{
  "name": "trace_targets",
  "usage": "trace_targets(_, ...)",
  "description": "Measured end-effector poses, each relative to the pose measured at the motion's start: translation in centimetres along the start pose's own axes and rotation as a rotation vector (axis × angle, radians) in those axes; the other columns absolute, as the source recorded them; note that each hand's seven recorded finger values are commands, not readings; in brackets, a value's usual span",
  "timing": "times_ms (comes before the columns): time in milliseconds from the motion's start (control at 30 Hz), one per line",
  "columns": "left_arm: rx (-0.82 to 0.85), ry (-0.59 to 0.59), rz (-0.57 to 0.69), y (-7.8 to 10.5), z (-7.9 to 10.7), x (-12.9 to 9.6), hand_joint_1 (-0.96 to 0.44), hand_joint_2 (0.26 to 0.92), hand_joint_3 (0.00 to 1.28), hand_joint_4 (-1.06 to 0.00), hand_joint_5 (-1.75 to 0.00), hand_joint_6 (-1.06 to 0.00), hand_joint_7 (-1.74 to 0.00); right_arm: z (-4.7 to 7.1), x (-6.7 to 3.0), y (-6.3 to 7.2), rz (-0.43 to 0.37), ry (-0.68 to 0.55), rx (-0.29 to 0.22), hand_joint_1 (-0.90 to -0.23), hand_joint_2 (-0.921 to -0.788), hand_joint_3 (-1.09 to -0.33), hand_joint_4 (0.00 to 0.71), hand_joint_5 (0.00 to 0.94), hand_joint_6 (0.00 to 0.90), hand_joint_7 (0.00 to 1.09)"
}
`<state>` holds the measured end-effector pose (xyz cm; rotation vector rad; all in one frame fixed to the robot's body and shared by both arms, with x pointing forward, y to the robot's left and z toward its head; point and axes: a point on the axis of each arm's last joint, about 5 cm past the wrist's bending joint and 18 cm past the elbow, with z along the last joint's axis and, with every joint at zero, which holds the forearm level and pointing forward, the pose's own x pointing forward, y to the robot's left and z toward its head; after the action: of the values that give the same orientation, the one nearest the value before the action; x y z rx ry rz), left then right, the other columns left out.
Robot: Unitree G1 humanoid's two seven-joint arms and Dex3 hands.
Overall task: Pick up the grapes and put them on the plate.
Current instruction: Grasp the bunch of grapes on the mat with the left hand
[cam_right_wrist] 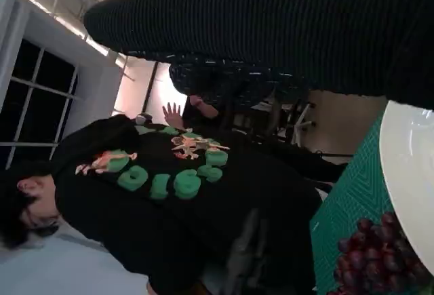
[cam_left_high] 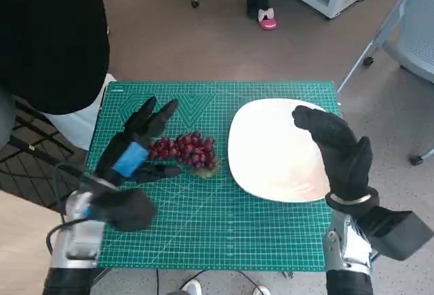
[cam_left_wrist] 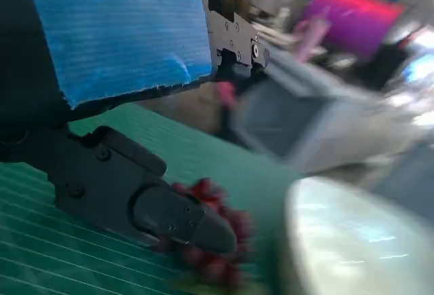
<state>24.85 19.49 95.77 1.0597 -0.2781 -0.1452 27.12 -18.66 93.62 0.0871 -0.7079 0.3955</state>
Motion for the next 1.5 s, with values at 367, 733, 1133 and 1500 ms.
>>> trace_targets(367, 0.090, 0.149, -0.104, -1.4, 1.4, 0.4, -0.41, 0.700, 0.00, 0.00, 0.00, -0.18, -0.01, 0.0, 0.03, 0.0, -0.001, 0.001, 0.001, -0.628, -0.921, -0.821, 0.327, 0.003, 0.000, 0.41)
trace_targets(733, 0.095, 0.221, -0.201, -1.7, 2.2, 0.9, -0.35, 0.695, 0.00, 0.00, 0.00, -0.18, -0.01, 0.1, -0.01, -0.1, -0.005, 0.000, -0.002, -0.627, -0.921, -0.817, 0.329, 0.003, -0.001, 0.42)
trace_targets(1133, 0.113, 0.237, -0.215, -2.0, 2.9, 1.5, -0.30, 0.690, 0.00, 0.00, 0.00, -0.18, 0.00, 0.1, -0.06, -0.2, -0.011, -0.002, -0.006, -0.627, -0.921, -0.816, 0.328, 0.003, -0.001, 0.42)
trace_targets(1500, 0.107, 0.294, -0.258, -2.7, 3.0, 3.0, -0.13, 0.692, 0.00, 0.00, 0.00, -0.18, 0.00, 0.1, -0.06, -0.3, -0.013, -0.004, -0.008, -0.629, -0.921, -0.811, 0.331, 0.003, 0.001, 0.42)
